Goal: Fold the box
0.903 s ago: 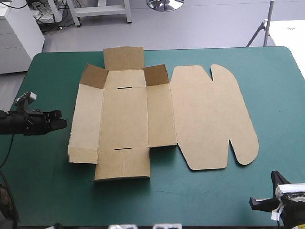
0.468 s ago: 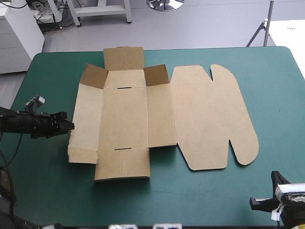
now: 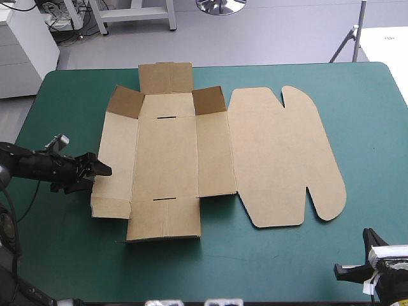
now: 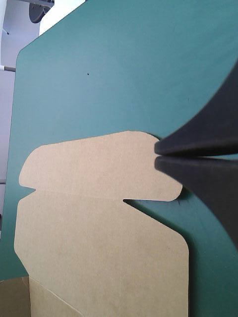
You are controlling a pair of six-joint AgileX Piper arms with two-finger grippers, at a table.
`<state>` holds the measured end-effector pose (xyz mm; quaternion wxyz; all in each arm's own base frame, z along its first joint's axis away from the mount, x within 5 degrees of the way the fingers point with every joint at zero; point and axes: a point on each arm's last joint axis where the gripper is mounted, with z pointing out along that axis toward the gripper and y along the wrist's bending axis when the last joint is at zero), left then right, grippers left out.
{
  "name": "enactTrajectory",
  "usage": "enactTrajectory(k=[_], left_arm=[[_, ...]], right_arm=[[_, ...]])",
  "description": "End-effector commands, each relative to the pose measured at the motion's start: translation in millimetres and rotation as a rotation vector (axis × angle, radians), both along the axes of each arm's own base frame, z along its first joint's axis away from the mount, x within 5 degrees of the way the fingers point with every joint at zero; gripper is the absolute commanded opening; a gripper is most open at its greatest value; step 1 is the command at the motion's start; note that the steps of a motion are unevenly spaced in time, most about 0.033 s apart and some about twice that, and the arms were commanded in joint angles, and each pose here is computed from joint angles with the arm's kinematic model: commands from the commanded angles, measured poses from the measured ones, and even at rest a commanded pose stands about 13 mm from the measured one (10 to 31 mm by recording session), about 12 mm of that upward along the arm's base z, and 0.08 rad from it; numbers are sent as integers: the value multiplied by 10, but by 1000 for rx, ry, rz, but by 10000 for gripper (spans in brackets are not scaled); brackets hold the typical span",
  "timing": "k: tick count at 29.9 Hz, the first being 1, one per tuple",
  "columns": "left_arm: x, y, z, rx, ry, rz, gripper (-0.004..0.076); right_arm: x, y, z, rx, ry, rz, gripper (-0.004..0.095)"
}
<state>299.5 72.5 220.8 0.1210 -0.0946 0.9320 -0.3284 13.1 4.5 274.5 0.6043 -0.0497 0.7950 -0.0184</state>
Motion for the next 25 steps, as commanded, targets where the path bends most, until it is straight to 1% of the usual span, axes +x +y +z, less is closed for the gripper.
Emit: enactTrajectory(k=[1, 8, 10, 12, 13, 15, 17, 18, 25], left_arm=[[53, -151, 161, -70, -34, -30, 547], [78, -259, 89, -101, 10, -89, 547], [93, -254, 108, -98, 0, -88, 529], [111, -251, 152, -99, -14, -100, 463], [121, -251, 189, -102, -19, -111, 400], [153, -241, 256, -97, -40, -120, 250], [184, -230, 314, -87, -67, -131, 57], [192, -225, 319, -79, -76, -142, -8], [237, -257, 189, -74, -43, -178, -10]], right_arm=[[-51, -3, 146, -2, -123, -12, -19], [-51, -3, 146, -2, -123, -12, -19], [-51, -3, 146, -2, -123, -12, -19], [-51, -3, 146, -2, -123, -12, -19], [-51, -3, 146, -2, -123, -12, -19], [-51, -3, 146, -2, -123, -12, -19], [-51, -3, 146, -2, -123, -12, -19], [-51, -3, 146, -2, -123, -12, -19], [-51, -3, 146, -2, -123, -12, -19]])
